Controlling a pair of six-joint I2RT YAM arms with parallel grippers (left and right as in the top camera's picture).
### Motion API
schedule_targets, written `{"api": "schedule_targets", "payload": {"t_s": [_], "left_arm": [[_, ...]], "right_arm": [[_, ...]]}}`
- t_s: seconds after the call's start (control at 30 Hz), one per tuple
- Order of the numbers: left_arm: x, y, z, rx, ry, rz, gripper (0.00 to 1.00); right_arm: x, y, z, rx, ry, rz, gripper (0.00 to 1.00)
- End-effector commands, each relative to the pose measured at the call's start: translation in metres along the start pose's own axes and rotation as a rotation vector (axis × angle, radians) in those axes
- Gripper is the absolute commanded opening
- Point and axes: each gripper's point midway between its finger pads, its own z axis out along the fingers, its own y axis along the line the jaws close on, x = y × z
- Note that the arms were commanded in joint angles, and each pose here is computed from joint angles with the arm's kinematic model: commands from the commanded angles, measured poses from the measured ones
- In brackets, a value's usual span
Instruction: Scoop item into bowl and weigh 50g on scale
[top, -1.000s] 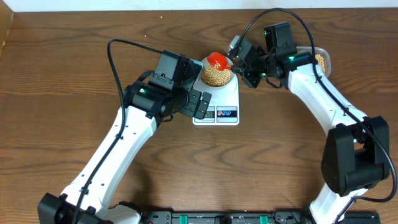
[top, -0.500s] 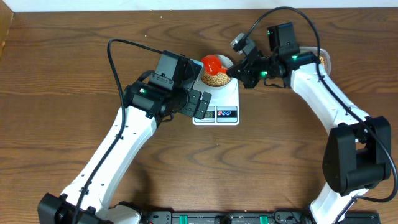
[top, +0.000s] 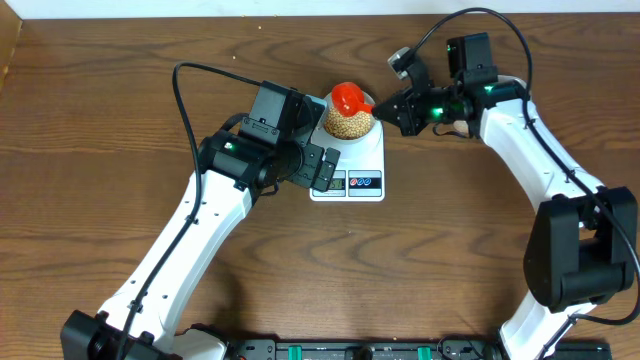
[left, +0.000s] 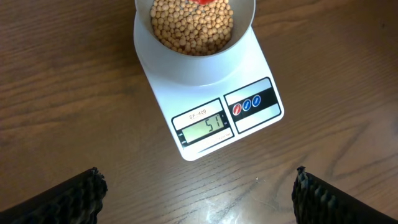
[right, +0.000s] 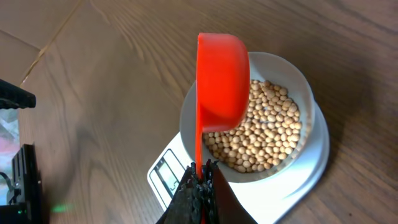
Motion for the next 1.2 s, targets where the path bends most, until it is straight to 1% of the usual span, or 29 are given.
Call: {"api": "schedule_targets", "payload": {"t_s": [0.0, 0.2, 0.33, 0.73, 1.03, 1.17], "left_arm": [[0.003, 0.004, 0.001, -0.015, 0.004, -0.004, 0.98], [0.003, 0.004, 0.001, -0.015, 0.004, -0.004, 0.98], [0.003, 0.004, 0.001, -0.015, 0.004, -0.004, 0.98], [0.003, 0.004, 0.001, -0.015, 0.004, -0.004, 0.98], [0.003, 0.004, 0.001, -0.015, 0.004, -0.004, 0.98], [0.003, 0.004, 0.001, -0.015, 0.004, -0.004, 0.98]], "right_arm": [[-0.017, 0.006, -0.014, 0.005, -0.043, -0.024, 0.01], [-0.011, -0.008, -0.006, 0.132, 0.0, -0.067, 0.01], [-0.006, -0.008, 0.004, 0.173, 0.032, -0.081, 0.01], [-0.003, -0.011, 0.009, 0.205, 0.053, -0.113, 0.01], [0.012, -0.012, 0.03, 0.197, 0.105, -0.112, 0.01], [0.017, -0.018, 0.033, 0.256, 0.134, -0.121, 0.01]]}}
